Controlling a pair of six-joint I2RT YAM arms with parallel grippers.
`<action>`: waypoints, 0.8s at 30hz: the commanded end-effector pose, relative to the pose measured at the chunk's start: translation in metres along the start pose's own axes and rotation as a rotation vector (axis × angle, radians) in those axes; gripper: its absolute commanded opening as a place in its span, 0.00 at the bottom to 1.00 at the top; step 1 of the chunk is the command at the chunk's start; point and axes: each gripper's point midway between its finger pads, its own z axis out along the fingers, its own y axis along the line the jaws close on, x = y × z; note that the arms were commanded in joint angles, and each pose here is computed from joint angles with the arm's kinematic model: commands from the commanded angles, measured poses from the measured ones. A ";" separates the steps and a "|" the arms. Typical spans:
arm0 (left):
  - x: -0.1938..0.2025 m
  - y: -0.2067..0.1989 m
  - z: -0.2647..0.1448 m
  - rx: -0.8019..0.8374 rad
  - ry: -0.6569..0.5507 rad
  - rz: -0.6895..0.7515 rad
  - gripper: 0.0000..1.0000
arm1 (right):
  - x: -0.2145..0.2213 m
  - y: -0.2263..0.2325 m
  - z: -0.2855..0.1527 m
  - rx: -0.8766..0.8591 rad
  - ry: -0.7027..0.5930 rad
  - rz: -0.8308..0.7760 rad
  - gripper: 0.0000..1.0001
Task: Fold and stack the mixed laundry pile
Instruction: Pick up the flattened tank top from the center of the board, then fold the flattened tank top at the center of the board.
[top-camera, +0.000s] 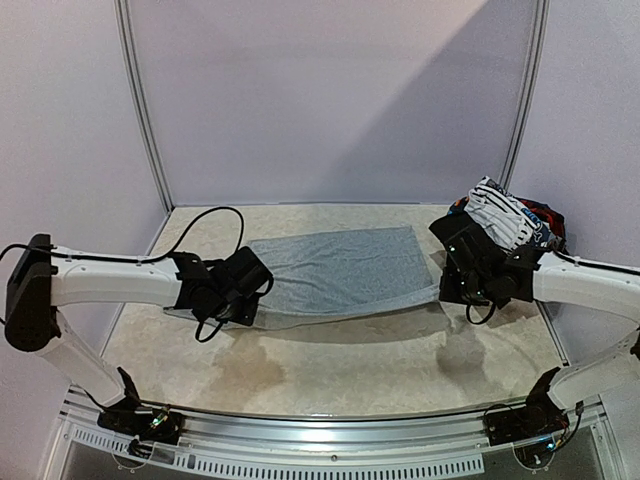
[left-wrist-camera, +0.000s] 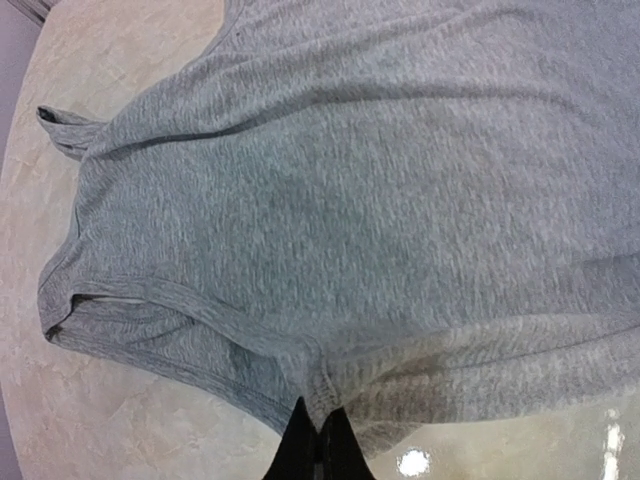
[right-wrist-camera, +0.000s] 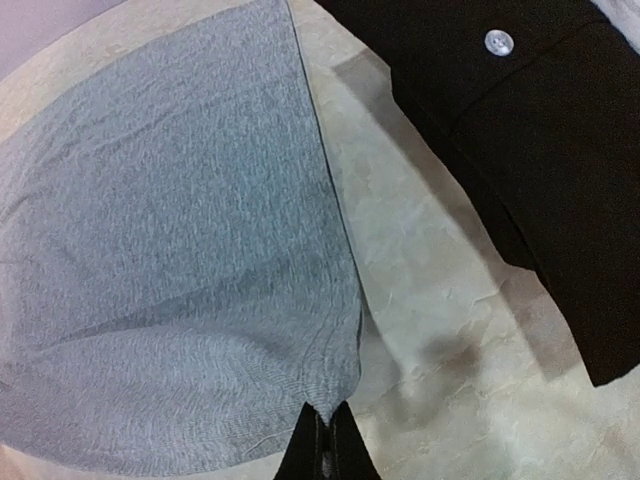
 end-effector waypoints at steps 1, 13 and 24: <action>-0.009 0.015 0.012 -0.081 0.028 0.021 0.00 | -0.011 -0.005 0.018 0.071 0.014 -0.047 0.00; -0.025 0.026 0.040 -0.110 0.086 0.026 0.00 | -0.030 0.001 0.064 0.160 0.063 -0.088 0.00; -0.032 0.031 0.070 -0.140 0.139 0.021 0.00 | -0.033 -0.001 0.094 0.242 0.097 -0.108 0.01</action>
